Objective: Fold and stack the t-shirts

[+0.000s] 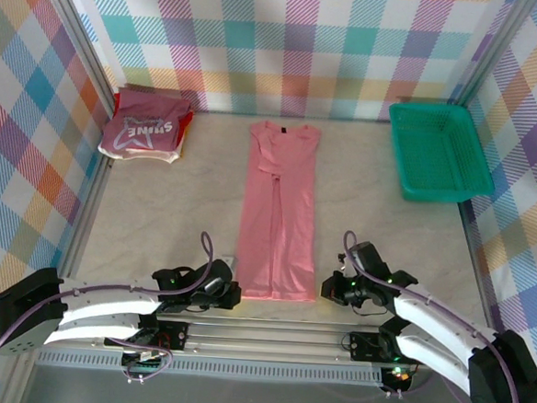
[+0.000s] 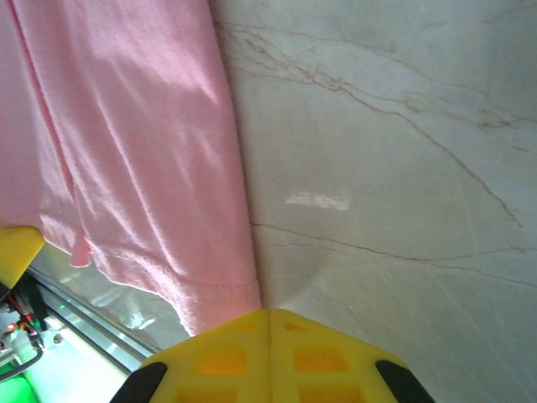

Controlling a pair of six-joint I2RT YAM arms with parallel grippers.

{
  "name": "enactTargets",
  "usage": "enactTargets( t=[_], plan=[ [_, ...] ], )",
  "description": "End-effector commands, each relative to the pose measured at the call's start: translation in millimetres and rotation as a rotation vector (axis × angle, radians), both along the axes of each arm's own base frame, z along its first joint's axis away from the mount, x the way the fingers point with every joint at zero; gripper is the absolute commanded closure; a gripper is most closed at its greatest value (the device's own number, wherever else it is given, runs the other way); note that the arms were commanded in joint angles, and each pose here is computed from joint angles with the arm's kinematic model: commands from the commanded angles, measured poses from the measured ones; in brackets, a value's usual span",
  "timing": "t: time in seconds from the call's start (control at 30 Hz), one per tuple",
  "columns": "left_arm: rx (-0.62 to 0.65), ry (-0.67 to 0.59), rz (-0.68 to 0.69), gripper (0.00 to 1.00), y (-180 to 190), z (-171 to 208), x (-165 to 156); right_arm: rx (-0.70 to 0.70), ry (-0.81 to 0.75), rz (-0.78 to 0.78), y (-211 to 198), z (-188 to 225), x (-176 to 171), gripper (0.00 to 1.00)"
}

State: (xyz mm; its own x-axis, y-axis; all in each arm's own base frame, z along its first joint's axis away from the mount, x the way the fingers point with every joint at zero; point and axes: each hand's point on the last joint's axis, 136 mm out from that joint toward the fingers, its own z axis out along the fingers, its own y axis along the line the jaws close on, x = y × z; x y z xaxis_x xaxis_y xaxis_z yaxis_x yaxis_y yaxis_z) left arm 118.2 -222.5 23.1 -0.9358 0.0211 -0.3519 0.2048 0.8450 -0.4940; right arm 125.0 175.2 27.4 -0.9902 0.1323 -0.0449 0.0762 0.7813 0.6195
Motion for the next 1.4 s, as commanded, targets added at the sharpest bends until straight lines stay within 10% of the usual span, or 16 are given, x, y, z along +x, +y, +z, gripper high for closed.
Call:
enactTargets(
  t=[0.0, 0.17, 1.37],
  plan=[
    [0.011, -0.027, 0.000, 1.00, 1, 5, 2, 0.061, 0.019, 0.010, 9, 3, -5, 0.82],
    [0.003, -0.032, 0.006, 1.00, 0, 4, 3, 0.053, 0.055, 0.020, 12, -2, -10, 0.62],
    [-0.013, -0.048, 0.006, 1.00, -2, 5, 5, 0.021, 0.052, 0.101, 46, 5, -3, 0.69]
  ],
)
